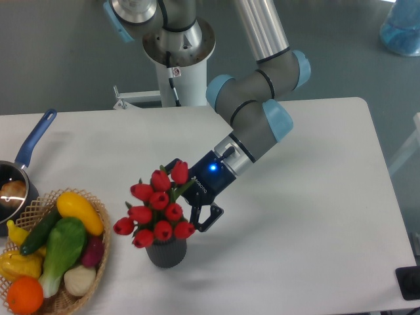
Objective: Insert the flowers into the vase
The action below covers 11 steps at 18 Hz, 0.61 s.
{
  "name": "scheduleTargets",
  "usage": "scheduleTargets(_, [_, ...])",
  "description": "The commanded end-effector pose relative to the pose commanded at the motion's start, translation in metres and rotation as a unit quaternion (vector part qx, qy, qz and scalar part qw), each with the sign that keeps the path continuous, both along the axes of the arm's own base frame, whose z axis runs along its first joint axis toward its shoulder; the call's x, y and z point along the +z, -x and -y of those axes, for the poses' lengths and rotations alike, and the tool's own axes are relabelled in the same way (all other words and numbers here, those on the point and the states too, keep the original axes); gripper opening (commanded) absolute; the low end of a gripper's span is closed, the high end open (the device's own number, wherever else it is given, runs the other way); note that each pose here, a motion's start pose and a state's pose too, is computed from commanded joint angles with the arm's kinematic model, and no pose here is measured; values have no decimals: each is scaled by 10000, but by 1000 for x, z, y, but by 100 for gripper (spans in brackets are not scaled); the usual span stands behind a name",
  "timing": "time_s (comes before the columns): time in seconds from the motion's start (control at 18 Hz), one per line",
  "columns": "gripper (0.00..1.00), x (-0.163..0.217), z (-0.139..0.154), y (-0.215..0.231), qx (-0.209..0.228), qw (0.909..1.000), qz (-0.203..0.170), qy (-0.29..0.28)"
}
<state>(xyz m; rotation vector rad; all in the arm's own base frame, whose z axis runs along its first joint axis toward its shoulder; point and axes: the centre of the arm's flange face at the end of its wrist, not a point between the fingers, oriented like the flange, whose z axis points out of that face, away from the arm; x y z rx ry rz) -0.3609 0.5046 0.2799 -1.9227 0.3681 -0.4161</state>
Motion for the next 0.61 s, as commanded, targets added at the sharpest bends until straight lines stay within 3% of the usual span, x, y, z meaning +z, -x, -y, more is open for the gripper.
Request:
scheduleTargets(0.17, [100,6,9,9,131,9998,-113,77])
scheduleTargets(0.44, [100,37,28,23,556,9908,-949,784])
scheduleTargets(0.61, [100,56,27,35,715,9866,-1178,878])
